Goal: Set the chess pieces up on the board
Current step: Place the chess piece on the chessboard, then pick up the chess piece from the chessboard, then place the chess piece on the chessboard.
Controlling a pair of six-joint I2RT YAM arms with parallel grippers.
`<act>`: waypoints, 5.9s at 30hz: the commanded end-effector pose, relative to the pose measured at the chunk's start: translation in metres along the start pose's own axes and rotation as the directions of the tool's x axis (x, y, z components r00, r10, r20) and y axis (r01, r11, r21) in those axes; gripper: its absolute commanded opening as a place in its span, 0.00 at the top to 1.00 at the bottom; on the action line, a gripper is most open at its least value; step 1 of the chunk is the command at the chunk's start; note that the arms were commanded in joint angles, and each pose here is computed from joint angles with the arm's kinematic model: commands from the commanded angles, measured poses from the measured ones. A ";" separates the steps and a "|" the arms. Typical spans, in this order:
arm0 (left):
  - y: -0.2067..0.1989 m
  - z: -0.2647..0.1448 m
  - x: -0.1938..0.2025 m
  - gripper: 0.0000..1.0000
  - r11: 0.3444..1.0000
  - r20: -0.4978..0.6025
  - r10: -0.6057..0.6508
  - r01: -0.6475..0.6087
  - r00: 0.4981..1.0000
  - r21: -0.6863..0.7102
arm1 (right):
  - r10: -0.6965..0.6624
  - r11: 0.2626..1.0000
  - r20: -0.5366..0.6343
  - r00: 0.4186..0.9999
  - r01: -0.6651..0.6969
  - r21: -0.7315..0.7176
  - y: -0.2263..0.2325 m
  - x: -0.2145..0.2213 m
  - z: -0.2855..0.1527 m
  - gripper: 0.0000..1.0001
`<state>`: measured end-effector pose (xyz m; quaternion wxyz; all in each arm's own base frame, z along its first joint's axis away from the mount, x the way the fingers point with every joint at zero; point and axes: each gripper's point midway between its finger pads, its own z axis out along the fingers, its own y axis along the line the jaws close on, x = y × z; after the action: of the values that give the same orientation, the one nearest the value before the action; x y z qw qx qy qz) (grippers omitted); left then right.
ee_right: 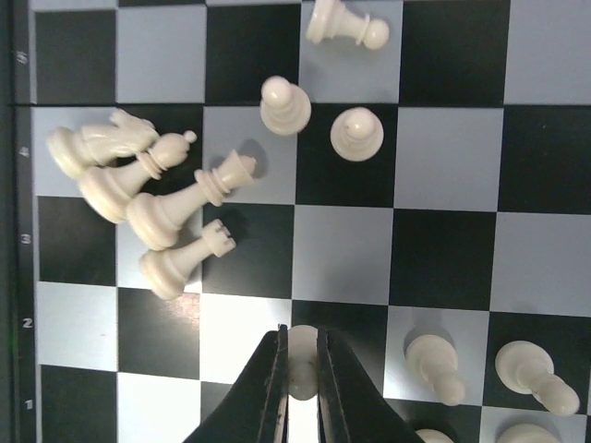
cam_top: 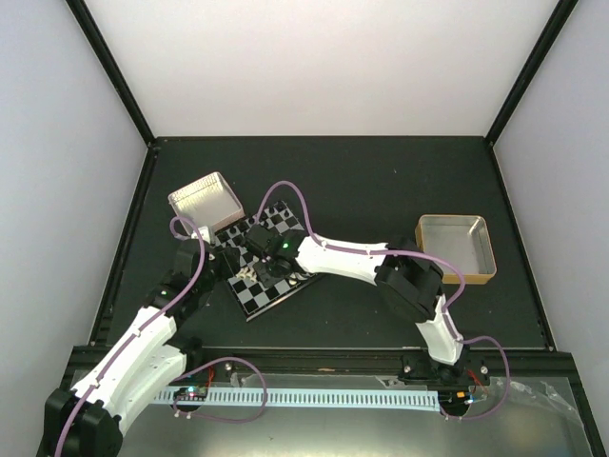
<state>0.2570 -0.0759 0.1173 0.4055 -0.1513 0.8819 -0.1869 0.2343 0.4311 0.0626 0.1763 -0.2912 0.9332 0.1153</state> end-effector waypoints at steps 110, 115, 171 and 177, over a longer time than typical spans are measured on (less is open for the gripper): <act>-0.157 -0.064 0.007 0.90 0.665 0.060 0.307 -0.259 0.950 0.701 | 0.251 0.712 0.320 0.913 0.050 -0.701 -0.018 -0.045 -0.207 0.41; -0.158 -0.073 0.005 0.90 0.646 0.095 0.307 -0.281 0.947 0.709 | 0.233 0.710 0.315 0.920 0.060 -0.702 -0.015 -0.045 -0.204 0.36; -0.041 -0.120 -0.077 0.26 0.972 0.322 0.208 -0.231 0.924 0.033 | -0.161 0.985 0.513 0.843 0.174 0.023 0.001 -0.004 -0.085 0.93; -0.040 -0.114 -0.071 0.26 0.971 0.305 0.211 -0.234 0.929 0.040 | -0.179 0.982 0.466 0.867 0.187 0.029 0.012 0.011 -0.058 0.93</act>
<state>0.2193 -0.0600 0.2539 0.5591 -0.0660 0.8111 -0.1584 0.1998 0.4116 0.1136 0.3838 -0.3550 0.8338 0.1774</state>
